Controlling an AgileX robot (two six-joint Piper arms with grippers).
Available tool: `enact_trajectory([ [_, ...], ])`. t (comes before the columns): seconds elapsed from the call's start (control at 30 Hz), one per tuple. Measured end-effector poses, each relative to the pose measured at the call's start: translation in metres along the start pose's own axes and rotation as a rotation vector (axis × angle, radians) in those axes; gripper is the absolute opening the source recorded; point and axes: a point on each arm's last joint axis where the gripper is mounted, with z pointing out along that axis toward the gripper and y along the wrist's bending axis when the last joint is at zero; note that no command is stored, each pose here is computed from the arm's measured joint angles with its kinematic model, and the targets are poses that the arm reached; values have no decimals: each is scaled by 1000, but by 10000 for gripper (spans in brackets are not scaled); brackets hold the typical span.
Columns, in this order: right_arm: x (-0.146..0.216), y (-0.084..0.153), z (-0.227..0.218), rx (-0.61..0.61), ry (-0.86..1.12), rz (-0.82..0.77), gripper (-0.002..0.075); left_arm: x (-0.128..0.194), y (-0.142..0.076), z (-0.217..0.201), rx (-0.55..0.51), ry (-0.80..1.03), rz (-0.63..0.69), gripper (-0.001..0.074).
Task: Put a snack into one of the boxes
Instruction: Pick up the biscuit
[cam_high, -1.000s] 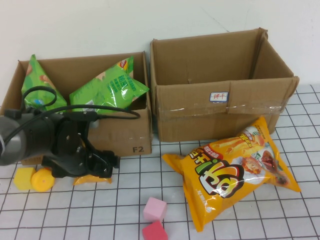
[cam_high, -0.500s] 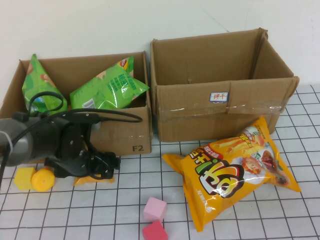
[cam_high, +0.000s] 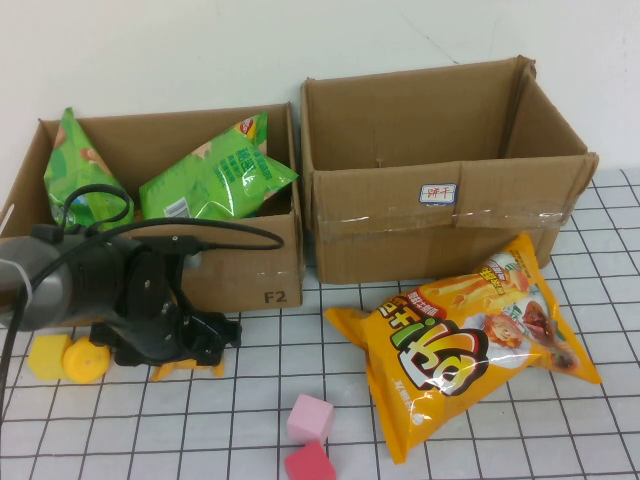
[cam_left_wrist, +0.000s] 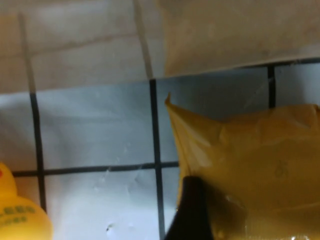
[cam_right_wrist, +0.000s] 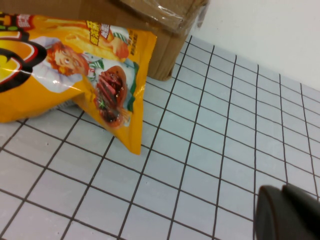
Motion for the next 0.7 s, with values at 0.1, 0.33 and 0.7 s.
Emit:
enact_trajectory([
  [0.1,0,0,0,0,0,0,0,1,0,0,-3,11,-2,468],
  [0.33,0,0,0,0,0,0,0,2,1,-2,-13,41,-5,420],
  [0.7,0,0,0,0,0,0,0,9,1,-14,-8,127,8,418],
])
